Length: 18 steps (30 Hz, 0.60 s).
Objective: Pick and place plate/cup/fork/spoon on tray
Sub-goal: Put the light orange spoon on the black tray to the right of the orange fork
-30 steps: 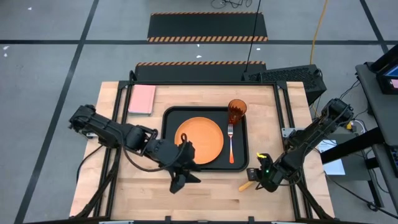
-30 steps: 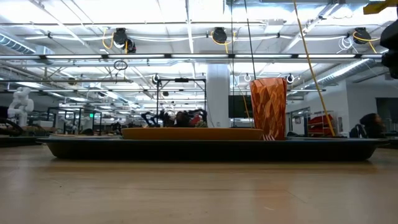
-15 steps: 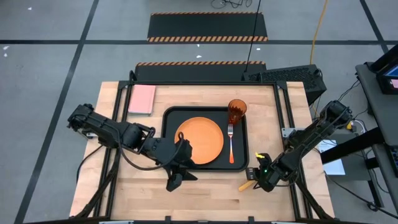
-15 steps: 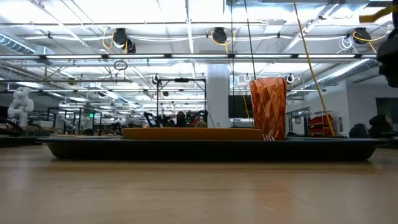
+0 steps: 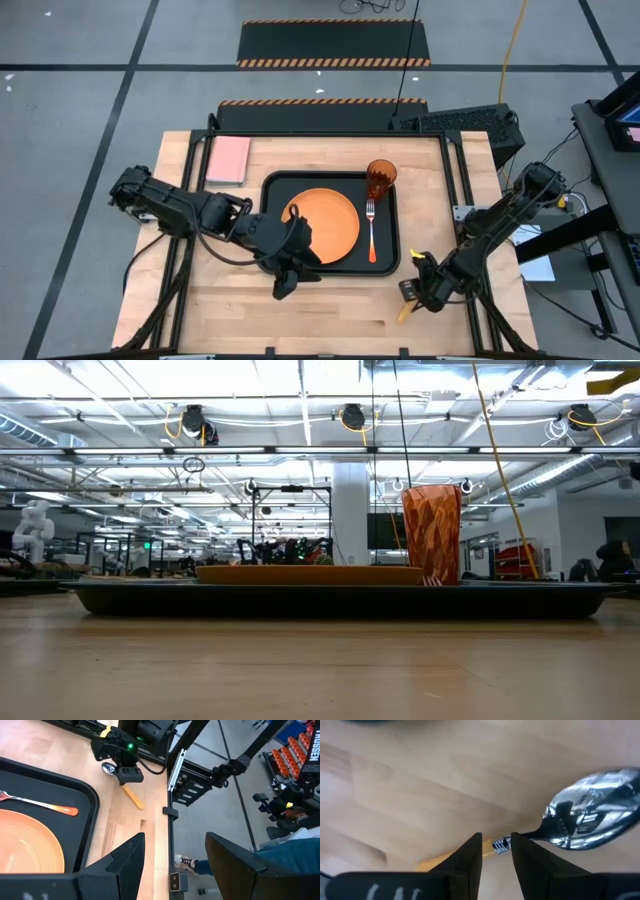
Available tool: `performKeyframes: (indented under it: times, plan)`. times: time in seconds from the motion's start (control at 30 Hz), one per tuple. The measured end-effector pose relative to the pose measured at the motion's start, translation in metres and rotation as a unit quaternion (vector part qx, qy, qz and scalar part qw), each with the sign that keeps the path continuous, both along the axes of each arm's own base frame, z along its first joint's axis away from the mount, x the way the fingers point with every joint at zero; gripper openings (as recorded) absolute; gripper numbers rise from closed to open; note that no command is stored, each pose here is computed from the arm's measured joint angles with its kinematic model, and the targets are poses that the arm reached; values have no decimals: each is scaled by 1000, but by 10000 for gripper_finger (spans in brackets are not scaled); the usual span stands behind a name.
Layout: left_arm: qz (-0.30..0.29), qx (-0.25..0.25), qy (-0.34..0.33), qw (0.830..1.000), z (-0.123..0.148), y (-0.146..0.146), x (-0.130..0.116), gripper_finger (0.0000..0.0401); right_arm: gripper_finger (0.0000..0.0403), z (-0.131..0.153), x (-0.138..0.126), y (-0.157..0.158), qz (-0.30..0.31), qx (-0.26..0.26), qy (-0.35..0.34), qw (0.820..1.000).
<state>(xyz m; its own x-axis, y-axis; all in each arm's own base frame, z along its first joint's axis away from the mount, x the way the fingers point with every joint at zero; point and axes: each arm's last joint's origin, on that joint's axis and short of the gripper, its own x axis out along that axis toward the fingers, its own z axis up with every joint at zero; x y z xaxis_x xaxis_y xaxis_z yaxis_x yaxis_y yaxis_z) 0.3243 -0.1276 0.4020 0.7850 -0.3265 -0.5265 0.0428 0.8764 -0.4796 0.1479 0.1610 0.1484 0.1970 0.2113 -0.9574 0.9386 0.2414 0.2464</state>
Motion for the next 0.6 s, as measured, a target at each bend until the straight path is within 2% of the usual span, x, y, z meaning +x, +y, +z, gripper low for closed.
performKeyframes:
  times: [0.3,0.43,0.6]
  plan:
    - [0,-9,4,1000,0,-1,0,211,100,16,-3,6,-31,29,16,999]
    - [-4,-11,5,1000,0,-1,0,211,100,25,-3,6,-57,14,37,998]
    - [-12,-16,6,1000,0,-2,0,211,100,19,-2,7,-74,3,51,996]
